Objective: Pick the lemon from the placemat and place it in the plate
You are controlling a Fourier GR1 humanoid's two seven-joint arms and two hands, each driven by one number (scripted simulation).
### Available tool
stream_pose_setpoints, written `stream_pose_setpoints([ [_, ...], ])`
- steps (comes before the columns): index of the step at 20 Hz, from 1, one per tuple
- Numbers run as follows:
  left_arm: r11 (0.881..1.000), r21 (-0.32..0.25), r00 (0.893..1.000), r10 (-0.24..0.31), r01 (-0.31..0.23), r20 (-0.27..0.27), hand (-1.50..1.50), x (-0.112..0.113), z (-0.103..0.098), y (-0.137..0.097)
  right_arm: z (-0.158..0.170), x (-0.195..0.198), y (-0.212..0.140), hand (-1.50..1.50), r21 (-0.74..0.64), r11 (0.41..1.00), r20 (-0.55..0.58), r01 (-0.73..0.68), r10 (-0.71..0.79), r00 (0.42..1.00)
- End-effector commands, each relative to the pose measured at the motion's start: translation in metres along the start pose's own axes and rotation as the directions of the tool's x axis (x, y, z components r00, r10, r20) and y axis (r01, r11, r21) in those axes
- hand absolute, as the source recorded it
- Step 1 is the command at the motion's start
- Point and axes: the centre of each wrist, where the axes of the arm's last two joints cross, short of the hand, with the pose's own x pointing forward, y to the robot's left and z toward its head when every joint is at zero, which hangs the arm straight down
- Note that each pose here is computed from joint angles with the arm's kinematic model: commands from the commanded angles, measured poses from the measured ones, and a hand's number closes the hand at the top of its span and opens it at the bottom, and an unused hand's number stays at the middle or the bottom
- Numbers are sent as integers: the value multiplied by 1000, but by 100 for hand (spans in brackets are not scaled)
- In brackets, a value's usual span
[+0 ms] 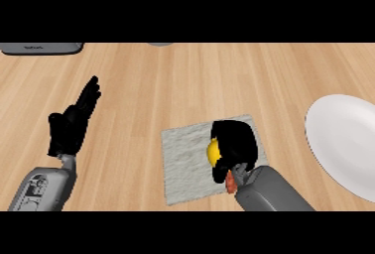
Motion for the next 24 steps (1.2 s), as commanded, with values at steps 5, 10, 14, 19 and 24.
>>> stream_pose_setpoints([
  [5,995,103,999,-2,8,-54,0,-18,13,21,-4,-174,-58,150,-132,989,-93,-61,49,994],
  [10,991,133,997,13,-2,-82,0,-25,20,35,11,-223,-126,150,-395,918,63,38,-14,998],
  [14,989,145,997,23,-12,-74,0,-24,20,30,27,-260,-163,150,-477,869,216,132,-29,976],
  [19,995,99,999,28,-24,-41,0,-16,16,20,46,-317,-182,150,-452,849,410,276,-77,909],
  [24,997,72,1000,10,-10,0,0,-6,9,23,83,-395,-201,150,-353,846,511,399,-183,840],
])
